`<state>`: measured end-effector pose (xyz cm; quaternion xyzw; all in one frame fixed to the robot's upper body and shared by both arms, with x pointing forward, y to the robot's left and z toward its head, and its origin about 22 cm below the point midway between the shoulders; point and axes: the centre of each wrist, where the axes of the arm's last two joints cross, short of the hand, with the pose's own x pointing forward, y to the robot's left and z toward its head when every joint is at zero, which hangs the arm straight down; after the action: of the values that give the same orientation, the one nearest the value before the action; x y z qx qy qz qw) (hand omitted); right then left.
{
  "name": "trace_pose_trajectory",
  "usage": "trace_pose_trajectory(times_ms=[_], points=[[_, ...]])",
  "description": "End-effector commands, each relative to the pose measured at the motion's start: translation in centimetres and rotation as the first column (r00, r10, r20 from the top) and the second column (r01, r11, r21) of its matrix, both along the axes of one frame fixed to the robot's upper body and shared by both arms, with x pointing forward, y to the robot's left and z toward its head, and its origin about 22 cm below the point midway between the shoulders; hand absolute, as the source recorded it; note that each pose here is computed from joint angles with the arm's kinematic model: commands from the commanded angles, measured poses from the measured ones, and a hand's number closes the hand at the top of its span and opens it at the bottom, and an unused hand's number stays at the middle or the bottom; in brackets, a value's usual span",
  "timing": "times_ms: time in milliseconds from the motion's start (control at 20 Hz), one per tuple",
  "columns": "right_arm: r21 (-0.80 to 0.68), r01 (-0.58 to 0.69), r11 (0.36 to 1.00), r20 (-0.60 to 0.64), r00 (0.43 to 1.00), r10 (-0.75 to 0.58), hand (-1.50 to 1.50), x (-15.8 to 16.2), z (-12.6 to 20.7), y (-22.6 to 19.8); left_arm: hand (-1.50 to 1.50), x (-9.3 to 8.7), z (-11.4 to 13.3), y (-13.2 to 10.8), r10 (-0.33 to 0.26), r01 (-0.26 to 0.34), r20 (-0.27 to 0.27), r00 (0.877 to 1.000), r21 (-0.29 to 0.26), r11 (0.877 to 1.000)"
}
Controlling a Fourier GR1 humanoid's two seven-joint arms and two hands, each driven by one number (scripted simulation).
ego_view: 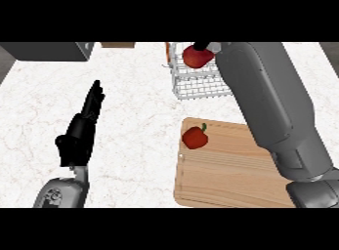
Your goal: Pick the pear from the cutting board and place it in the tiered basket
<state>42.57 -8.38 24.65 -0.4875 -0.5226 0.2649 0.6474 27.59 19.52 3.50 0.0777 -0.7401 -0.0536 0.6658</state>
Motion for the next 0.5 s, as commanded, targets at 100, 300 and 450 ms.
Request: trace_pose_trajectory(times_ms=[100, 300, 450], points=[[0.200, -0.017, 0.980, 0.072, 0.997, 0.002, -1.50, -0.2, -2.4, -0.2, 0.00, 0.5, 0.8, 0.5, 0.014, -0.014, -0.009, 1.000, 0.007, 1.000], [0.356, 0.051, 0.933, 0.232, 0.962, -0.141, -1.50, -0.1, 1.9, -3.6, 0.00, -0.4, -0.6, 0.4, 0.017, -0.017, -0.007, 1.000, -0.012, 1.000], [0.379, 0.142, 0.915, 0.249, 0.936, -0.248, -1.50, -0.8, 1.7, -7.6, 0.00, -1.3, -1.6, 0.7, 0.020, -0.021, -0.019, 1.000, -0.020, 1.000]])
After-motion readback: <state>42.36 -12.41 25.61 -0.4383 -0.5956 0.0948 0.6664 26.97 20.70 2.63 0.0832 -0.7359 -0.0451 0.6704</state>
